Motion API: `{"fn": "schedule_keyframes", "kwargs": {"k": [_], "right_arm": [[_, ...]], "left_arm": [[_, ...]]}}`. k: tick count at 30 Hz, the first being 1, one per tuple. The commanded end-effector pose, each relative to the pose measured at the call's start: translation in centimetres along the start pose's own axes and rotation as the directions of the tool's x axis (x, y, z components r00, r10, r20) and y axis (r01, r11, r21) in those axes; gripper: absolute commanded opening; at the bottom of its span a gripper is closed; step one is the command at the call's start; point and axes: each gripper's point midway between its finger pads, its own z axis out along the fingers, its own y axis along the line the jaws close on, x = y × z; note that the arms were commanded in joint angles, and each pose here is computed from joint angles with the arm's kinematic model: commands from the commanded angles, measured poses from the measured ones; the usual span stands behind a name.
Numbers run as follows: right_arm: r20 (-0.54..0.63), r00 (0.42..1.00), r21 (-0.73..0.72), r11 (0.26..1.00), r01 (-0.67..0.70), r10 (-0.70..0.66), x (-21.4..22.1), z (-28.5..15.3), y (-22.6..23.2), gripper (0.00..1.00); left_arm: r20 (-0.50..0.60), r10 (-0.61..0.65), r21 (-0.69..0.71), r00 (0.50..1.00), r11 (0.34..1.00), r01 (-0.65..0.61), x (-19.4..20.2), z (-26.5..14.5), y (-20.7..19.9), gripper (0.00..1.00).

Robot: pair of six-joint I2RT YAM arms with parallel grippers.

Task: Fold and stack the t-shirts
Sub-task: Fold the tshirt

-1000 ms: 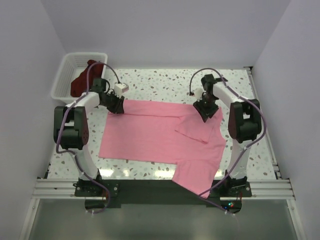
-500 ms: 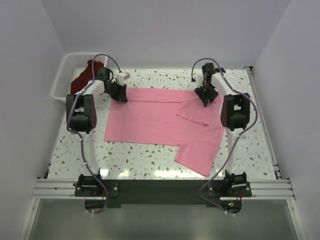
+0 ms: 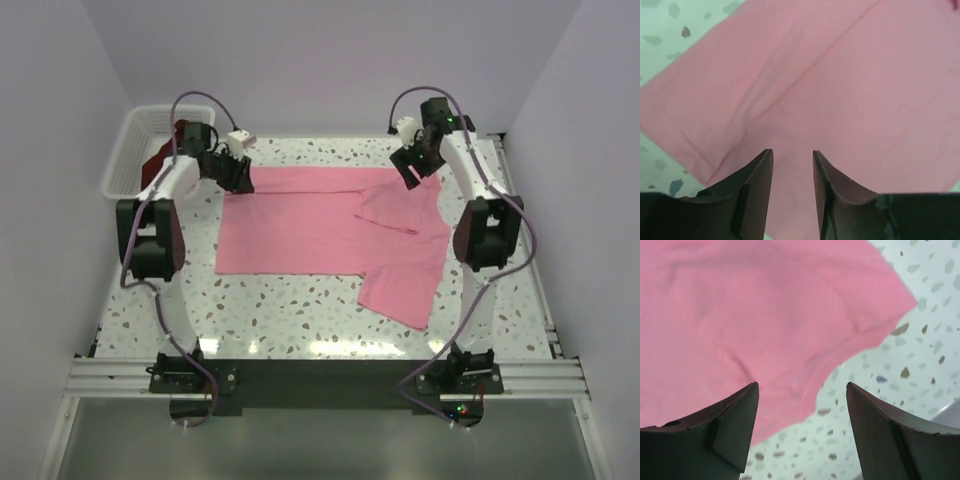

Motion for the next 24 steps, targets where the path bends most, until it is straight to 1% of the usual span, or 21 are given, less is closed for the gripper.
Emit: {"fn": "schedule_keyframes", "kwargs": {"k": [1,2,3,4,5,6,7,8,10,11,12,13,14,15,16,17,20,23,24], "right_arm": [[0.127,0.98,-0.098,0.981,0.165,-0.152,0.5,-11.1,3.8,0.74],[0.089,0.981,-0.162,0.97,0.183,-0.171,2.8,-10.8,5.5,0.75],[0.098,0.972,-0.17,0.959,0.228,-0.214,4.0,-12.8,6.5,0.75],[0.089,0.966,-0.198,0.946,0.256,-0.243,5.3,-13.4,7.4,0.75],[0.041,0.963,-0.257,0.929,0.266,-0.265,7.8,-12.8,9.0,0.75],[0.029,0.957,-0.269,0.92,0.286,-0.289,9.0,-13.0,9.6,0.75],[0.039,0.951,-0.264,0.914,0.307,-0.308,9.9,-14.3,10.3,0.74],[-0.016,0.94,-0.314,0.894,0.318,-0.34,12.4,-13.5,11.8,0.73],[-0.025,0.924,-0.276,0.891,0.36,-0.381,14.0,-13.8,12.6,0.69],[-0.077,0.908,-0.308,0.876,0.371,-0.412,16.5,-12.6,14.2,0.67],[-0.093,0.902,-0.239,0.889,0.391,-0.421,16.7,-11.7,13.5,0.65],[-0.111,0.895,-0.218,0.889,0.403,-0.433,17.4,-11.1,13.6,0.58],[-0.141,0.882,-0.232,0.881,0.412,-0.449,19.2,-10.2,14.6,0.54],[-0.146,0.883,-0.198,0.888,0.415,-0.446,19.2,-9.4,14.2,0.5],[-0.156,0.88,-0.201,0.886,0.417,-0.449,19.7,-8.9,14.5,0.44],[-0.176,0.873,-0.218,0.883,0.417,-0.455,20.9,-8.2,14.9,0.4],[-0.194,0.862,-0.236,0.875,0.423,-0.469,22.1,-7.0,15.3,0.35],[-0.201,0.86,-0.268,0.871,0.411,-0.468,22.8,-6.1,16.1,0.34],[-0.195,0.863,-0.258,0.873,0.413,-0.466,22.7,-5.8,16.1,0.34]], "left_arm": [[0.148,0.233,-0.012,0.961,0.972,-0.234,-4.4,-7.0,-4.3,0.44],[0.154,0.254,-0.001,0.955,0.966,-0.257,-4.0,-7.6,-5.2,0.45],[0.141,0.261,0.019,0.955,0.964,-0.266,-2.6,-8.5,-6.7,0.49],[0.139,0.299,0.033,0.944,0.951,-0.306,-1.9,-8.9,-7.5,0.51],[0.146,0.307,0.066,0.94,0.945,-0.319,-1.2,-9.3,-8.6,0.51],[0.13,0.298,0.105,0.946,0.944,-0.312,0.4,-10.0,-10.2,0.51],[0.132,0.332,0.124,0.934,0.929,-0.348,1.0,-10.3,-10.9,0.51],[0.138,0.332,0.148,0.933,0.925,-0.351,1.6,-10.6,-11.8,0.52],[0.144,0.347,0.155,0.927,0.917,-0.367,2.9,-11.4,-13.2,0.52],[0.133,0.34,0.171,0.931,0.917,-0.359,4.2,-11.3,-13.8,0.52],[0.151,0.365,0.148,0.919,0.911,-0.386,4.1,-11.9,-14.2,0.52],[0.153,0.376,0.135,0.914,0.908,-0.396,4.4,-12.0,-14.2,0.52],[0.151,0.382,0.125,0.912,0.908,-0.401,4.8,-12.1,-14.3,0.52],[0.15,0.384,0.121,0.911,0.907,-0.402,5.5,-12.0,-14.6,0.52],[0.147,0.398,0.116,0.906,0.902,-0.415,6.0,-12.0,-14.6,0.52],[0.133,0.403,0.104,0.906,0.903,-0.417,6.5,-11.8,-14.3,0.57],[0.091,0.409,0.058,0.908,0.908,-0.415,8.0,-11.5,-13.5,0.57],[0.055,0.414,0.025,0.909,0.909,-0.415,8.9,-11.0,-12.6,0.57],[0.049,0.415,0.02,0.908,0.909,-0.417,9.1,-11.0,-12.4,0.57]]}}
